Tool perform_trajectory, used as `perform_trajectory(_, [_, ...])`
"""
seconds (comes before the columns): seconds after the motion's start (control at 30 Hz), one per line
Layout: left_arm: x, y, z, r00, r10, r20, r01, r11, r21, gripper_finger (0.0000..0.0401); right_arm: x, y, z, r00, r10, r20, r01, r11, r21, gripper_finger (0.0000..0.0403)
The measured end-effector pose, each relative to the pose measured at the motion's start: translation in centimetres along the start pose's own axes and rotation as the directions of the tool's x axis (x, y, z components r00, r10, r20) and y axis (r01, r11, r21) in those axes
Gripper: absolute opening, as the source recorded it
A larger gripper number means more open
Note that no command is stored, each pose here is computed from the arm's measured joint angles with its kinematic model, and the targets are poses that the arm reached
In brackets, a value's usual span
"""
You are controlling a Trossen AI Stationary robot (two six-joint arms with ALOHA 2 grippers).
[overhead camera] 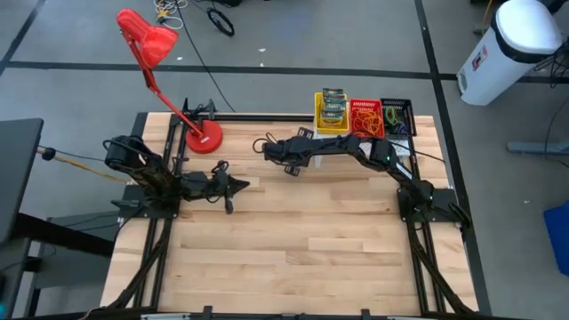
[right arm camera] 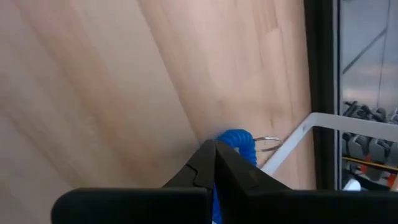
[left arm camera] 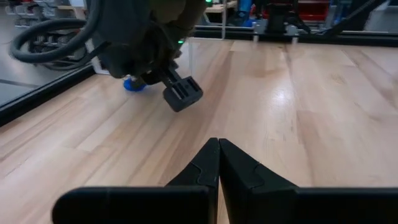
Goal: Pick & Place Office Desk Supplies
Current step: Put the blue spring keychain on the black basket
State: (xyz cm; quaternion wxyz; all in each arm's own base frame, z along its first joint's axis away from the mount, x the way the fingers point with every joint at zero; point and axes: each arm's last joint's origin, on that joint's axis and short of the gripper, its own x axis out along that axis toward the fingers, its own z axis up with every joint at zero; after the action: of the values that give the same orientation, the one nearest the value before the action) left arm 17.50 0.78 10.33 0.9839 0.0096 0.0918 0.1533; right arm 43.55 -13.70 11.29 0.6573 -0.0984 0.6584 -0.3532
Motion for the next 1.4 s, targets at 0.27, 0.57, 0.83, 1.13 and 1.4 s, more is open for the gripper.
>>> perform_trajectory(0.27, [0.0, 0.0, 0.0, 1.000, -0.010, -0.001, 0.010, 1.000, 0.001, 0.0010, -0.7, 0.6, 0.0, 0.998, 0.065, 0.017, -0.065, 0.998, -0.014, 0.0008])
perform_trajectory(0.57, [0.0, 0.0, -0.2, 1.000, -0.011, -0.015, 0.011, 1.000, 0.005, 0.0010, -2.5, 0.9, -0.2, 0.996, 0.087, 0.035, -0.088, 0.995, 0.035, 0.0036])
perform_trajectory(0.83, [0.0, -0.1, -0.2, 0.999, -0.038, -0.019, 0.038, 0.999, 0.002, 0.0010, -1.6, -0.4, -0.1, 0.996, 0.088, 0.010, -0.089, 0.991, 0.098, 0.0125])
perform_trajectory(1.13, [0.0, -0.2, -0.2, 0.998, -0.055, -0.020, 0.055, 0.998, -0.003, 0.0010, -0.6, -1.7, -0.1, 0.984, 0.176, -0.007, -0.174, 0.975, 0.137, 0.0116])
perform_trajectory(1.4, [0.0, -0.2, -0.2, 0.998, -0.057, -0.020, 0.056, 0.998, -0.011, 0.0010, -0.6, -1.6, -0.1, 0.975, 0.222, -0.004, -0.220, 0.966, 0.134, 0.0020])
